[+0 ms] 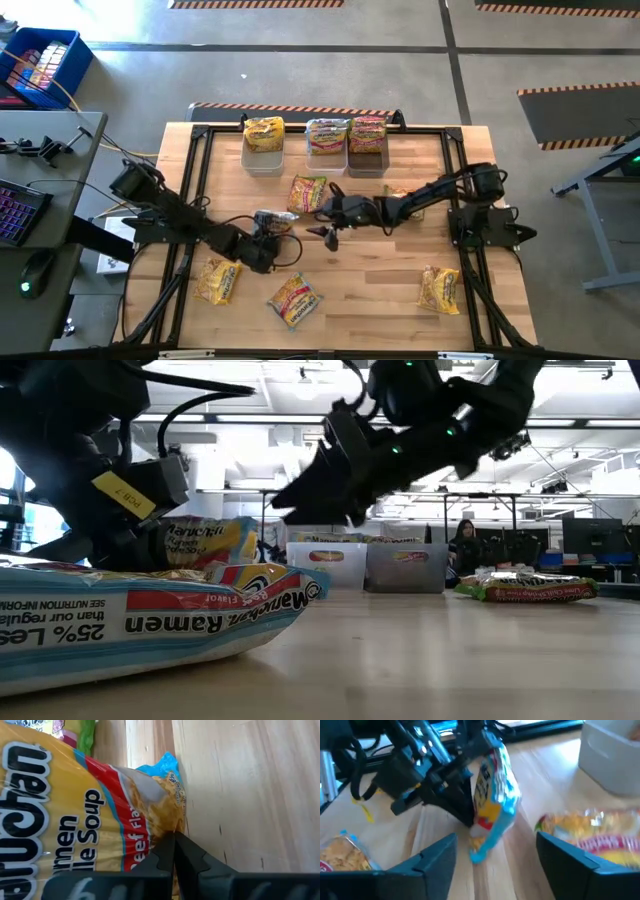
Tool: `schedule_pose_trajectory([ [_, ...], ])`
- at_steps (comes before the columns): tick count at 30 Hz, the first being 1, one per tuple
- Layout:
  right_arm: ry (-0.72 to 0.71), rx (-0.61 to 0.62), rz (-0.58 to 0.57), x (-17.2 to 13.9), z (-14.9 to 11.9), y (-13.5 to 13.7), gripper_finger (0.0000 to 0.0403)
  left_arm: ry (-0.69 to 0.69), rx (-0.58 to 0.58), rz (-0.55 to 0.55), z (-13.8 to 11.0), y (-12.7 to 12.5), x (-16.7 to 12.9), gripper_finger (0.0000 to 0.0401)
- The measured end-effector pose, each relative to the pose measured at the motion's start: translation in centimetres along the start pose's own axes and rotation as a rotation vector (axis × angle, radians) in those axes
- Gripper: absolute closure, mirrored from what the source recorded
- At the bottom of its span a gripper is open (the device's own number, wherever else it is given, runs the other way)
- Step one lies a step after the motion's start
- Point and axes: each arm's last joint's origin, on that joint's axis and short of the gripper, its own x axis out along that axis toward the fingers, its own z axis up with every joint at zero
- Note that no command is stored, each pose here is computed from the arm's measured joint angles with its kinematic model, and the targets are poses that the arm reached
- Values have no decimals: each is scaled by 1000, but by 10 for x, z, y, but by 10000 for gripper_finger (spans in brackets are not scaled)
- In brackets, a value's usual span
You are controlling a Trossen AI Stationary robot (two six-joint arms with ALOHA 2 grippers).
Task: Sort Maruchan noodles
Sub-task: Put the top blue noodle pack into the transparent white bin
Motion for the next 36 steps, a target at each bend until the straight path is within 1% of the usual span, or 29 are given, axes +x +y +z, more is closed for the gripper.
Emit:
schedule_pose_trajectory([
  [3, -1, -54, 1, 4, 12, -7, 128, -12, 6, -5, 1, -1, -1, 401],
  [7, -8, -117, 6, 15, 33, -19, 126, -22, 15, -10, 2, -2, -1, 401],
  [9, 1, -113, 22, 25, 44, -25, 126, -28, 21, -12, 2, -2, -1, 401],
  [12, 66, -94, 37, 44, 53, -35, 126, -31, 20, -11, 3, -2, -1, 401],
  [14, 110, -85, 51, 57, 53, -39, 126, -32, 21, -11, 3, -2, -1, 401],
  [17, 152, -72, 118, 74, 49, -40, 126, -32, 20, -10, 3, -2, -1, 401],
  [19, 152, -63, 162, 83, 51, -39, 126, -31, 18, -8, 3, -2, -1, 401],
  [21, 156, -40, 181, 89, 51, -39, 126, -30, 17, -6, 2, -2, -1, 401],
  [24, 162, -27, 209, 94, 50, -39, 126, -29, 22, -6, 2, -2, -2, 401],
  [29, 194, 20, 249, 92, 50, -40, 126, -33, 32, -9, 2, -4, -2, 401],
  [36, 218, 58, 260, 91, 57, -38, 125, -38, 30, -14, 3, -4, -3, 401],
])
